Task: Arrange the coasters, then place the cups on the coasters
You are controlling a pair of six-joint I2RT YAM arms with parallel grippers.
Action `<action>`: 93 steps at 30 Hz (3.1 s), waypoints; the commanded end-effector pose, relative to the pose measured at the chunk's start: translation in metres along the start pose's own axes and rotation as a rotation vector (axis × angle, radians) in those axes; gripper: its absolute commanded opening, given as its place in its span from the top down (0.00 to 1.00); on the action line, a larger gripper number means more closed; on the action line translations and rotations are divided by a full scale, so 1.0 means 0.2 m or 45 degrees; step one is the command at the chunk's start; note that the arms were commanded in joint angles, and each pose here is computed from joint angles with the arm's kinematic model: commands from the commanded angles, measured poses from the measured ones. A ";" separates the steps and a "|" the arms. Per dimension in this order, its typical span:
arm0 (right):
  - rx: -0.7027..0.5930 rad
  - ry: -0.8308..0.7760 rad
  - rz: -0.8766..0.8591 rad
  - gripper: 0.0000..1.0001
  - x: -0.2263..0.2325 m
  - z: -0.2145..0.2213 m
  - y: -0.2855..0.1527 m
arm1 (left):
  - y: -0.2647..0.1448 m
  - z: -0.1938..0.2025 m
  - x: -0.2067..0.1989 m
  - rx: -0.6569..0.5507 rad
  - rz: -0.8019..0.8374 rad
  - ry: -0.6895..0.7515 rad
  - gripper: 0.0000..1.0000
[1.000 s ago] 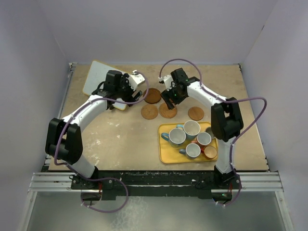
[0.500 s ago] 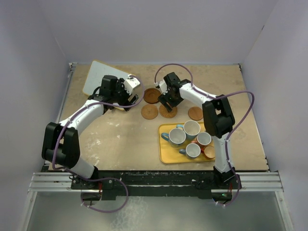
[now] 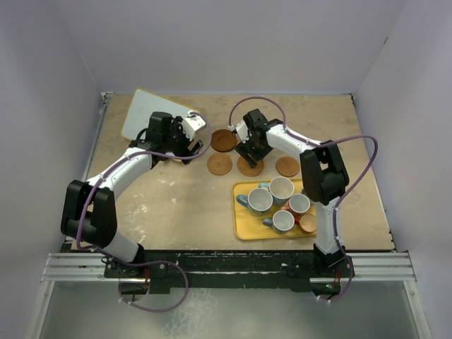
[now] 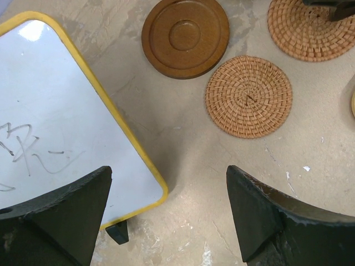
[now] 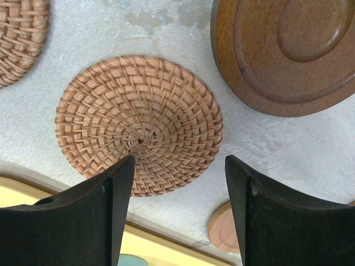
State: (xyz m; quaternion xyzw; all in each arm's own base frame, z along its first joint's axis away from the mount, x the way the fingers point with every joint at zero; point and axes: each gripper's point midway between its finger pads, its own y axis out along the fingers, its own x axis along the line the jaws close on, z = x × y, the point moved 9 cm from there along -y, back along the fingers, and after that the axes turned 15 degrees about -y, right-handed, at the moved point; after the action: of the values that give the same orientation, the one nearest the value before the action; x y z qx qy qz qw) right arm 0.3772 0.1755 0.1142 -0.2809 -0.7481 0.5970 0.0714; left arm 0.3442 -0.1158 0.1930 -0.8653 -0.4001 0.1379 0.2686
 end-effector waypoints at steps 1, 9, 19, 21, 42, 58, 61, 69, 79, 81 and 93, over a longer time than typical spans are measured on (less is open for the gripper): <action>0.130 -0.024 0.011 0.32 -0.03 0.12 -0.05 | -0.05 -0.07 -0.01 -0.090 0.022 0.036 0.19; 0.131 0.000 0.041 0.32 -0.10 0.12 -0.07 | -0.05 -0.07 -0.02 -0.089 0.030 0.037 0.19; -0.045 0.022 -0.065 0.29 -0.11 0.01 -0.24 | -0.05 -0.06 -0.02 -0.083 0.035 0.035 0.19; -0.093 0.037 -0.063 0.29 -0.13 -0.01 -0.30 | -0.05 -0.06 -0.02 -0.082 0.035 0.037 0.19; 0.013 0.282 0.039 0.28 -0.37 0.44 -0.42 | -0.06 -0.06 -0.02 -0.094 0.044 0.068 0.20; 0.180 0.284 -0.020 0.32 -0.40 0.61 -0.18 | -0.06 -0.06 -0.04 -0.109 0.085 0.080 0.20; 0.188 0.286 -0.014 0.33 -0.40 0.61 -0.15 | -0.06 -0.05 -0.04 -0.102 0.088 0.080 0.20; 0.231 0.282 0.040 0.39 -0.45 0.61 -0.08 | -0.06 -0.04 -0.04 -0.103 0.085 0.087 0.20; 0.246 0.327 0.104 0.45 -0.54 0.56 -0.03 | -0.07 -0.03 -0.04 -0.093 0.074 0.089 0.20; 0.248 0.332 0.105 0.46 -0.55 0.55 -0.01 | -0.06 -0.02 -0.04 -0.086 0.075 0.091 0.20; 0.235 0.358 0.160 0.49 -0.62 0.49 0.04 | -0.06 -0.02 -0.04 -0.084 0.076 0.098 0.20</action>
State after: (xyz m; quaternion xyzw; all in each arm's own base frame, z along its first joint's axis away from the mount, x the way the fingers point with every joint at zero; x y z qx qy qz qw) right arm 0.4264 0.0277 0.1164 -0.3805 -0.6586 0.6272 0.1678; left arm 0.3339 -0.1163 0.1890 -0.8788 -0.3709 0.1305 0.2705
